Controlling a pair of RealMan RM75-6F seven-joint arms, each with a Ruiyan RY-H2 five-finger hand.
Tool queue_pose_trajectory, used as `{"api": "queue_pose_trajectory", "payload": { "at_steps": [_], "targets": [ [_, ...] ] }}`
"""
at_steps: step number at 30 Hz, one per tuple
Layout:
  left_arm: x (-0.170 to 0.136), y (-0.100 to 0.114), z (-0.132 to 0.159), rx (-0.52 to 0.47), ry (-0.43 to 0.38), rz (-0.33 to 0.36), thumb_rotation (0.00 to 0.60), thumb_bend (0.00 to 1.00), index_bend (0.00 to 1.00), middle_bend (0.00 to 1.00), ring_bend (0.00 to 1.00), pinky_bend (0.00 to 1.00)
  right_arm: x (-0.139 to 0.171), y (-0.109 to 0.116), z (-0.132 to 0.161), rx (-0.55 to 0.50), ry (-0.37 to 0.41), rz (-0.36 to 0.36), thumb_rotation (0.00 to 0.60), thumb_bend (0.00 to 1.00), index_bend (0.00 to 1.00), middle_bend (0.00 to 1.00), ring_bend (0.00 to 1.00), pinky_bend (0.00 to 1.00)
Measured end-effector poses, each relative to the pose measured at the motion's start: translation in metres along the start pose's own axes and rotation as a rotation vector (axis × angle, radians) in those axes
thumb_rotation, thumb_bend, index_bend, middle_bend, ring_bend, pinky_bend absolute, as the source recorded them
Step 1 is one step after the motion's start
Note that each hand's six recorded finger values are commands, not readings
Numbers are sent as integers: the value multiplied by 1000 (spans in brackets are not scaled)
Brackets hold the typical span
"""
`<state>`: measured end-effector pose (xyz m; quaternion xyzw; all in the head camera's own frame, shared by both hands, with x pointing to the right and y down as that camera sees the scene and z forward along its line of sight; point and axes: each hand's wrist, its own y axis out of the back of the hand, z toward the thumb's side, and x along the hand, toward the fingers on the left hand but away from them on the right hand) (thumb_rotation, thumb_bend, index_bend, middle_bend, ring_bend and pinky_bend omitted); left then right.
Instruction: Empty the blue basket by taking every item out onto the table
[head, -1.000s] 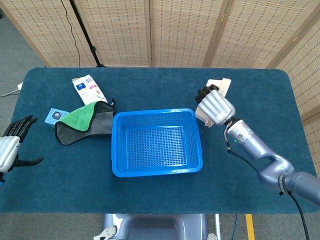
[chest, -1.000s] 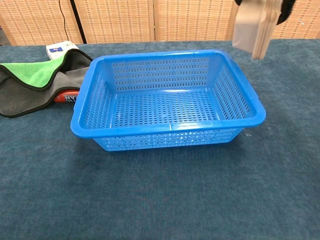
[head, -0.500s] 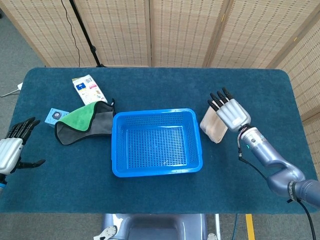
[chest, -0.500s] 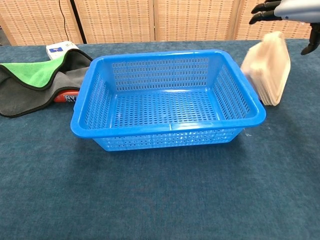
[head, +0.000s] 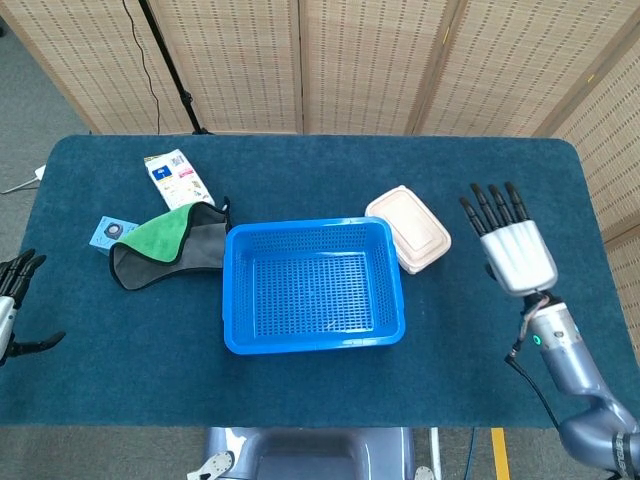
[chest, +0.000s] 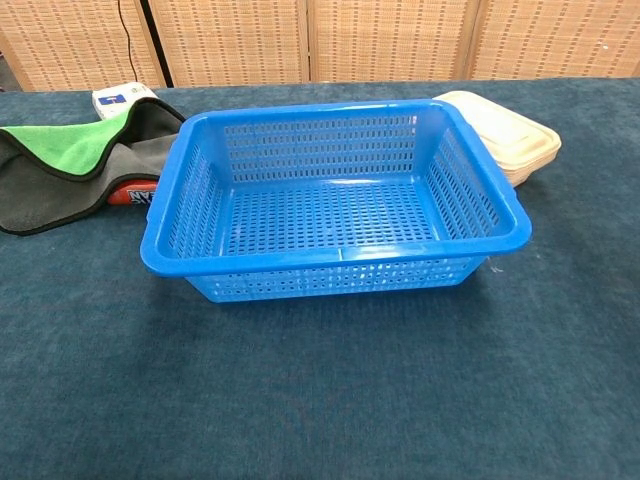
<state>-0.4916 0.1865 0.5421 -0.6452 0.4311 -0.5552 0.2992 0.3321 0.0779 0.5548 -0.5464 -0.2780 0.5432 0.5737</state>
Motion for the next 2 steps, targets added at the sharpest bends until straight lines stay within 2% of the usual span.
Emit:
{"api": "queue_pose_trajectory", "payload": {
  "at_steps": [2],
  "targets": [
    [-5,-3,-9,7,14,4,600,103,0,0,0,0,21,-9,-11,-37,-55,12,600,0,0,0,0,0]
  ]
}}
